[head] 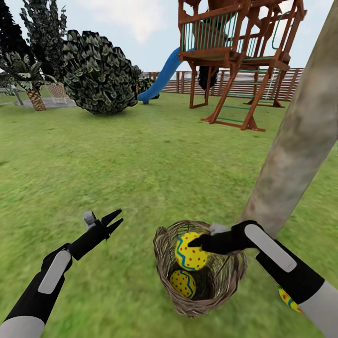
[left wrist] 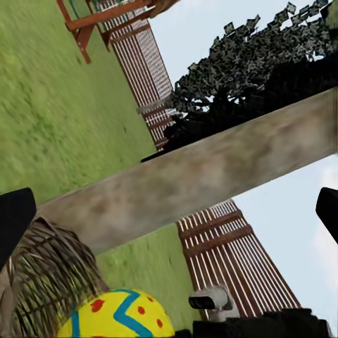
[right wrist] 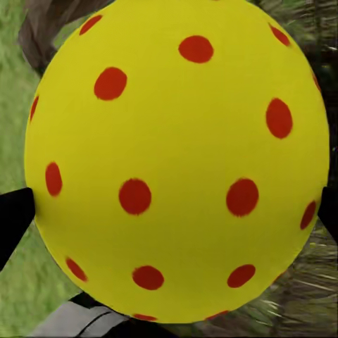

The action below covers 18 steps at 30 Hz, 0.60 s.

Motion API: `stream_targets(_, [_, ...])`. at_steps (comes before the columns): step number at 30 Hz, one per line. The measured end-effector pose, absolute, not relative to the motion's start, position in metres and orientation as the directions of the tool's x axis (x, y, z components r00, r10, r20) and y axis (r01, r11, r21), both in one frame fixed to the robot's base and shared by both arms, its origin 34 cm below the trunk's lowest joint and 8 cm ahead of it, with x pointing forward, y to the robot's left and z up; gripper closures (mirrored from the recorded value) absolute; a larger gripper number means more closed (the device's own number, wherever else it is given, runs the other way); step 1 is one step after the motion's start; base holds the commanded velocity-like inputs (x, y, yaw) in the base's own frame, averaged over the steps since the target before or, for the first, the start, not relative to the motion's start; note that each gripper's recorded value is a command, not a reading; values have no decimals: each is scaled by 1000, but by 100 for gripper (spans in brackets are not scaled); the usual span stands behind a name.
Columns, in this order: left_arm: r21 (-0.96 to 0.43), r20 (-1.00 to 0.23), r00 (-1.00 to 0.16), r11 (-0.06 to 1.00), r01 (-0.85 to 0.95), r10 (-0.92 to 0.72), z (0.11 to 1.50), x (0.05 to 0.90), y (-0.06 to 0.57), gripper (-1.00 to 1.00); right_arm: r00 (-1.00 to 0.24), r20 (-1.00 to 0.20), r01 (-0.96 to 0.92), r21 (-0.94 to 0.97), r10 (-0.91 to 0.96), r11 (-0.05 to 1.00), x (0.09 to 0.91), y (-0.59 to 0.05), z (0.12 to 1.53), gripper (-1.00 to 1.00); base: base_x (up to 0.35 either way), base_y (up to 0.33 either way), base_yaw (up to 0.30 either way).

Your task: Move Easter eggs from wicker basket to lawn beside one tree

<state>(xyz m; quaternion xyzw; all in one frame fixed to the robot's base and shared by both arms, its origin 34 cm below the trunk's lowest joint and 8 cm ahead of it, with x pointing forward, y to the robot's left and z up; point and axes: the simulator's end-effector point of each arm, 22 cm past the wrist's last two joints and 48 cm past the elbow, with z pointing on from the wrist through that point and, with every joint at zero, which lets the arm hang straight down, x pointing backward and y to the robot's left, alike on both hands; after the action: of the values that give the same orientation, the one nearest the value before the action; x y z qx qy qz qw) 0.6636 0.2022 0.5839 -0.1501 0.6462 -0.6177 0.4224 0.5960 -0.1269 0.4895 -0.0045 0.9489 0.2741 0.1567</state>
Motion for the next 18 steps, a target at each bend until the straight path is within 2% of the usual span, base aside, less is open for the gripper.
stream_targets(5, [-920,-368,-590,188,345,-718,593,662,203,-100,-957,-287,-168,660,39,732,581,-110,518,100,0,0,0])
stream_targets(9, [-912,-382,-567,198,359,-730,596,665,207,-100,-957,-288,-174,684,43,709,581,-113,523,100,-5,0,0])
stream_targets(14, [-907,-391,-555,206,366,-734,596,666,207,-100,-955,-291,-173,691,51,702,582,-113,525,100,-295,0,0])
stream_targets(18, [-907,-391,-556,206,366,-734,596,666,207,-100,-950,-301,-207,804,82,558,584,-99,562,100,-337,0,0])
